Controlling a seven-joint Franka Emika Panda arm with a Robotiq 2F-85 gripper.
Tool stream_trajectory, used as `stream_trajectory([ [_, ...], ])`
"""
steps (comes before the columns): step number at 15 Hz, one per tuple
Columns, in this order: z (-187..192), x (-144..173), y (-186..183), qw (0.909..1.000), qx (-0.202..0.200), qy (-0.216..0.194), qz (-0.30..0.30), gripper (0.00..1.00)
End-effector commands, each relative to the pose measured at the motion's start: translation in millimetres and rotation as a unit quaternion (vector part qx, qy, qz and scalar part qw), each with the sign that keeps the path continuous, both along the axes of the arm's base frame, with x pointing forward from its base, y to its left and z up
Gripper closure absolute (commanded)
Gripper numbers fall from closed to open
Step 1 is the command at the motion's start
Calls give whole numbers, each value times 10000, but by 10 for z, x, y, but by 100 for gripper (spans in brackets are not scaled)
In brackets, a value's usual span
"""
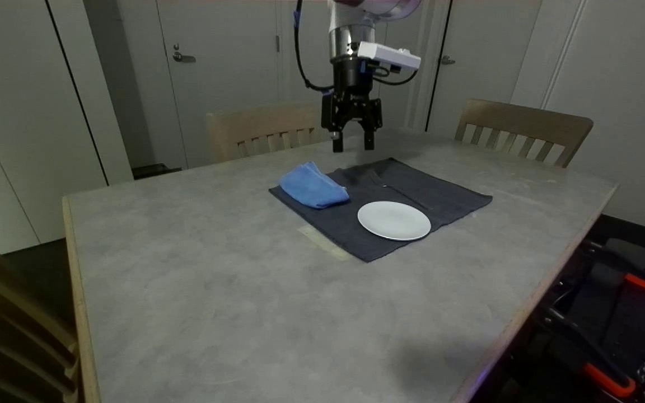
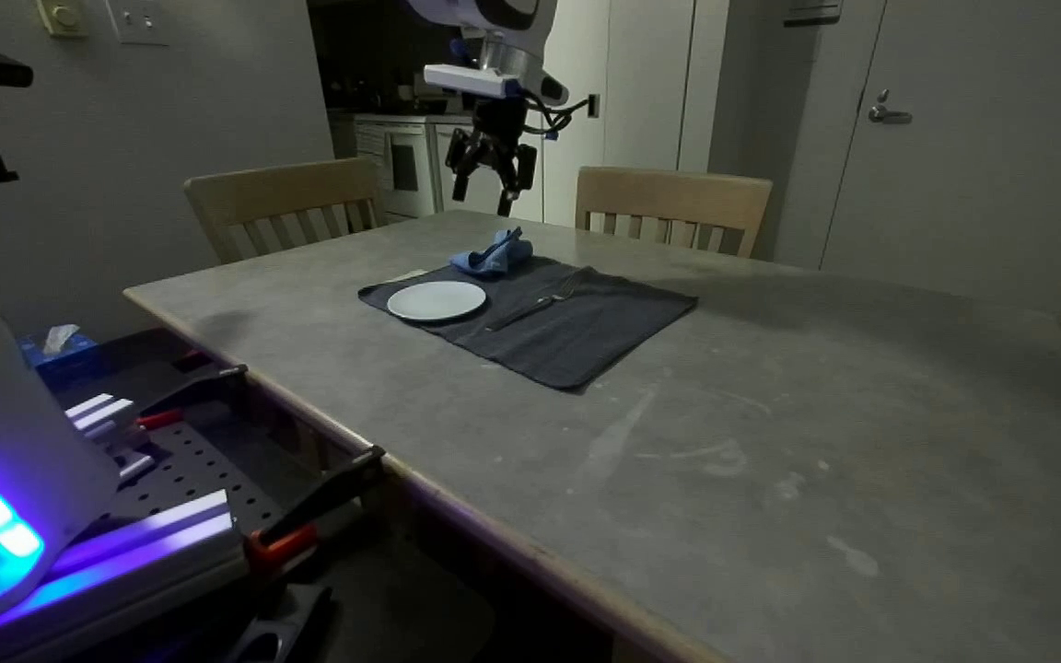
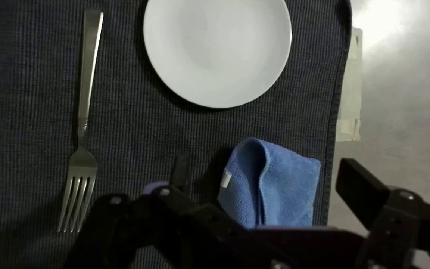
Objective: Use the towel to wipe the plate
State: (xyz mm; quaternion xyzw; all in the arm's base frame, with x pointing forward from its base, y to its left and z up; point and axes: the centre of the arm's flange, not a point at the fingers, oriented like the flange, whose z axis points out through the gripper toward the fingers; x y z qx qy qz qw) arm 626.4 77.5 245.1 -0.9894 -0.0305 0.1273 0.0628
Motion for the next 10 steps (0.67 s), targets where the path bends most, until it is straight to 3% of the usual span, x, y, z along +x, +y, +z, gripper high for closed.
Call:
stream_trajectory([
  [1, -357, 93, 21, 9998, -24, -166, 100, 0],
  [5, -474, 235, 80, 9962, -3, -864, 66, 0],
  [10, -345, 332, 218, 9899, 60, -1411, 147, 0],
])
